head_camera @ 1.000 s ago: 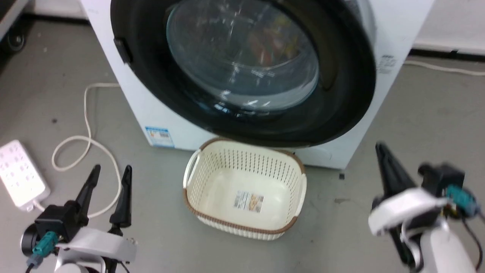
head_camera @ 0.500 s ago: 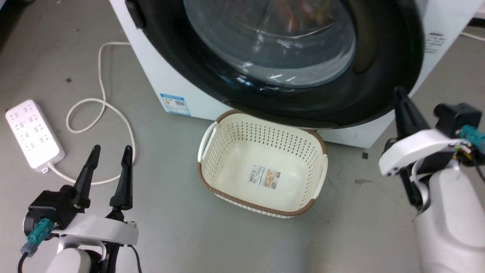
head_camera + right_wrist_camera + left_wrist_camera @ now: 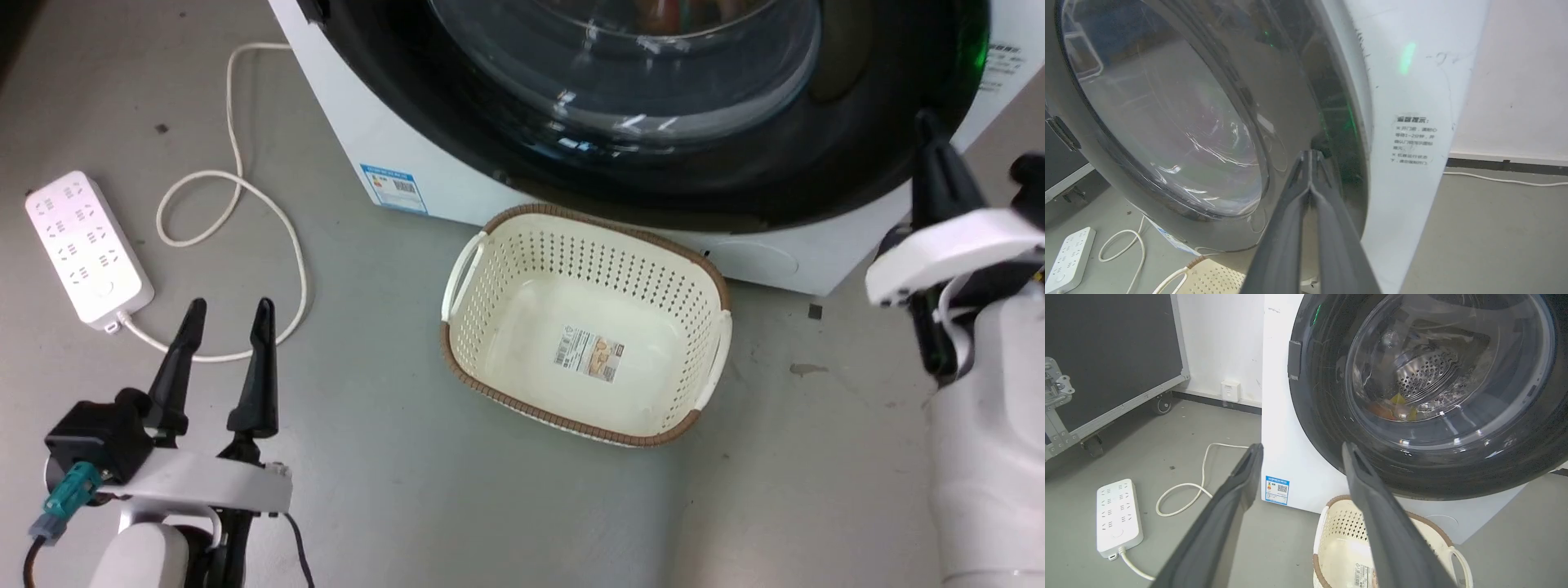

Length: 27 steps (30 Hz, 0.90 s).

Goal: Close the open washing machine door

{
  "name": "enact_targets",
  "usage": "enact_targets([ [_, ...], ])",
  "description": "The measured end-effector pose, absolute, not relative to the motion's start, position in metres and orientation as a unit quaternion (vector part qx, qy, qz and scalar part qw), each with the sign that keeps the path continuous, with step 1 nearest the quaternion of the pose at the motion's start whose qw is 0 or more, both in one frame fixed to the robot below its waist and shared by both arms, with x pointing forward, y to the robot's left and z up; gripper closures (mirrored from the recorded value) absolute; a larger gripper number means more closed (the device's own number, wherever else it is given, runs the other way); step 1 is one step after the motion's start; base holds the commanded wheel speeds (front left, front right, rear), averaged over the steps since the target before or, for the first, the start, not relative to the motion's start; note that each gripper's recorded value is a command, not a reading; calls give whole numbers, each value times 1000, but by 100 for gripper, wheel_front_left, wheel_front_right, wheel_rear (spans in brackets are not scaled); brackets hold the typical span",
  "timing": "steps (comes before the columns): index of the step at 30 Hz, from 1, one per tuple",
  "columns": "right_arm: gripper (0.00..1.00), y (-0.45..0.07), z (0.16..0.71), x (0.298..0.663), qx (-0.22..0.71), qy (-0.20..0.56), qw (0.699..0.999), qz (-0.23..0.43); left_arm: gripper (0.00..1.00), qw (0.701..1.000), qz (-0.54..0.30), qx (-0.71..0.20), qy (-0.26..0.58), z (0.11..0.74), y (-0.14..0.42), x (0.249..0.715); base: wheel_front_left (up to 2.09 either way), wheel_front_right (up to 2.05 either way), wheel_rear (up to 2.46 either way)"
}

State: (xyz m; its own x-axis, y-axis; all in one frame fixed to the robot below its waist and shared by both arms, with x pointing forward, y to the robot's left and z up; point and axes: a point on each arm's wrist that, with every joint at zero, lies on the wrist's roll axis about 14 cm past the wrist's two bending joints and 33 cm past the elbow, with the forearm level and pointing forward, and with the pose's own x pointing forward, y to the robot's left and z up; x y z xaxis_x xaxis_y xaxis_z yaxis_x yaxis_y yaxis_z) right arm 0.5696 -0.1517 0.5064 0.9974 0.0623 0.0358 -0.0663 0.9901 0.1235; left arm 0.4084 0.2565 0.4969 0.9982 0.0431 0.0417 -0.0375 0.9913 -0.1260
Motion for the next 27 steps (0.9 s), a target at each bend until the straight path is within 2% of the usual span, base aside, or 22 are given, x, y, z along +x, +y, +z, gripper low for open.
enact_targets([
  [18, 100, -161, 535, 602, 57, -57, 997, 13, 0, 997, 22, -66, -12, 486, 258, 418, 0, 0, 0],
  [23, 100, -163, 545, 600, 58, -67, 996, 13, 0, 997, 21, -68, -16, 488, 257, 419, 0, 0, 0],
  [27, 100, -162, 574, 591, 63, -103, 992, 20, 0, 997, 20, -69, -33, 500, 256, 418, 0, 0, 0],
])
